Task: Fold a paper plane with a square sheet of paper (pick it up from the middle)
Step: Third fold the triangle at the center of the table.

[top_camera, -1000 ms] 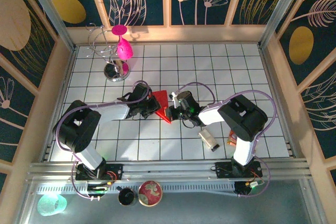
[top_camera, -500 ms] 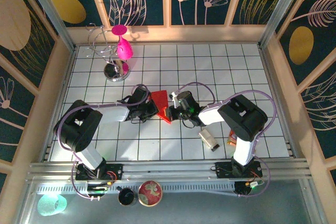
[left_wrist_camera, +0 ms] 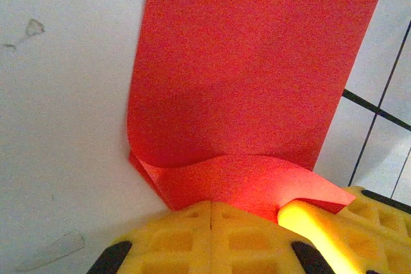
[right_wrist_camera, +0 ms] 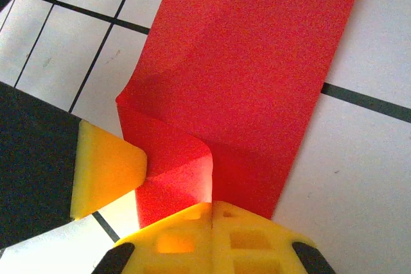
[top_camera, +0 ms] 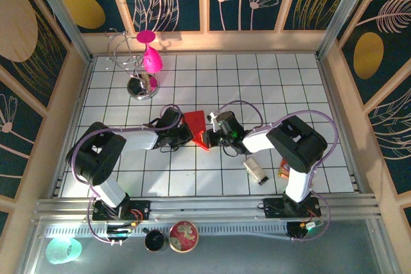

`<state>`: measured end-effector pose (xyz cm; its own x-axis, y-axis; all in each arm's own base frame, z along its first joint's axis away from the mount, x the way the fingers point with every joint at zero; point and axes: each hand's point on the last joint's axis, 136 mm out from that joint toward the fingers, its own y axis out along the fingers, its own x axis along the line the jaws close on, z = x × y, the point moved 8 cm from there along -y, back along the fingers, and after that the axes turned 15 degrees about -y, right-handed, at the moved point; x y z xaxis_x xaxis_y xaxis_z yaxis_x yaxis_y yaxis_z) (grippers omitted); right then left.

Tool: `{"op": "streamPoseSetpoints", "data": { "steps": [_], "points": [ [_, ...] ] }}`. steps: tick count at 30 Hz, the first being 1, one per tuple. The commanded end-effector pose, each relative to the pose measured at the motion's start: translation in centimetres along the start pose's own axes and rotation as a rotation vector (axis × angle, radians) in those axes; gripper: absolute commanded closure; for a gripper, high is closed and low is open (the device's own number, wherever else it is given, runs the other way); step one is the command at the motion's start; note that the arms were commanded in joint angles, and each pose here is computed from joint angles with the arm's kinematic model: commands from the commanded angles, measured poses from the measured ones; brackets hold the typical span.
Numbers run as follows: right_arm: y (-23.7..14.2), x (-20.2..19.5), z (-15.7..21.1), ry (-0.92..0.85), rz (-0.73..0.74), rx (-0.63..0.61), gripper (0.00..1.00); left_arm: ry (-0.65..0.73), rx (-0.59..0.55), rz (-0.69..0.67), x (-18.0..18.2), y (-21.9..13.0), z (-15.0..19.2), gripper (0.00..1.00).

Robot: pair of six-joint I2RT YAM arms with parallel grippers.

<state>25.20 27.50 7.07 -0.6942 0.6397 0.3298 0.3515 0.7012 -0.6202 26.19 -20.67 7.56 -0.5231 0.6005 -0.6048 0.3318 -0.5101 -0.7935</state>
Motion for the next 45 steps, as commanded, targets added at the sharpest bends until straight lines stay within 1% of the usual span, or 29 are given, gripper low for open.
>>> {"op": "streamPoseSetpoints", "data": {
  "steps": [1,4,5,9,10,12,14,17,21,30,37,42,45],
  "points": [
    [-0.3,-0.5,-0.5,0.062,0.038,0.028,0.90,-0.033,-0.008,-0.098,2.6,1.3,0.1,0.96],
    [-2.0,-0.6,-2.4,0.109,0.064,-0.021,0.71,-0.033,-0.006,-0.107,2.9,1.5,0.1,0.96],
    [-2.6,-0.7,-2.9,0.125,0.073,-0.037,0.67,-0.034,-0.006,-0.109,3.0,1.5,0.1,0.97],
    [-4.2,-1.4,-3.9,0.194,0.113,-0.051,0.62,-0.032,-0.006,-0.106,2.9,1.5,0.1,0.97],
    [-4.5,-1.4,-4.0,0.206,0.110,-0.042,0.62,-0.032,-0.004,-0.106,3.0,1.5,0.1,0.97],
    [-4.5,-1.0,-4.0,0.206,0.065,-0.016,0.68,-0.031,-0.003,-0.106,3.0,1.5,0.2,0.97],
    [-4.2,0.0,-4.0,0.184,-0.033,0.010,0.77,-0.030,-0.004,-0.103,3.0,1.4,0.2,0.97],
    [-3.8,1.3,-4.1,0.154,-0.119,0.044,0.85,-0.031,-0.004,-0.104,3.0,1.4,0.2,0.97],
    [-3.1,2.2,-4.0,0.126,-0.163,0.073,0.93,-0.030,-0.004,-0.100,3.0,1.3,0.2,0.98],
    [-0.9,3.1,-3.3,0.089,-0.223,0.157,0.97,-0.029,0.006,-0.086,2.9,1.3,0.3,0.98],
    [-0.2,2.8,-2.1,0.088,-0.191,0.206,0.98,-0.032,0.013,-0.083,2.9,1.4,0.4,0.99],
    [-0.4,2.3,-1.7,0.093,-0.160,0.203,0.99,-0.031,0.014,-0.079,2.7,1.3,0.4,0.98],
    [-1.4,2.3,-2.1,0.084,-0.157,0.161,0.99,-0.030,0.012,-0.078,2.7,1.3,0.3,0.98]
  ]
}}
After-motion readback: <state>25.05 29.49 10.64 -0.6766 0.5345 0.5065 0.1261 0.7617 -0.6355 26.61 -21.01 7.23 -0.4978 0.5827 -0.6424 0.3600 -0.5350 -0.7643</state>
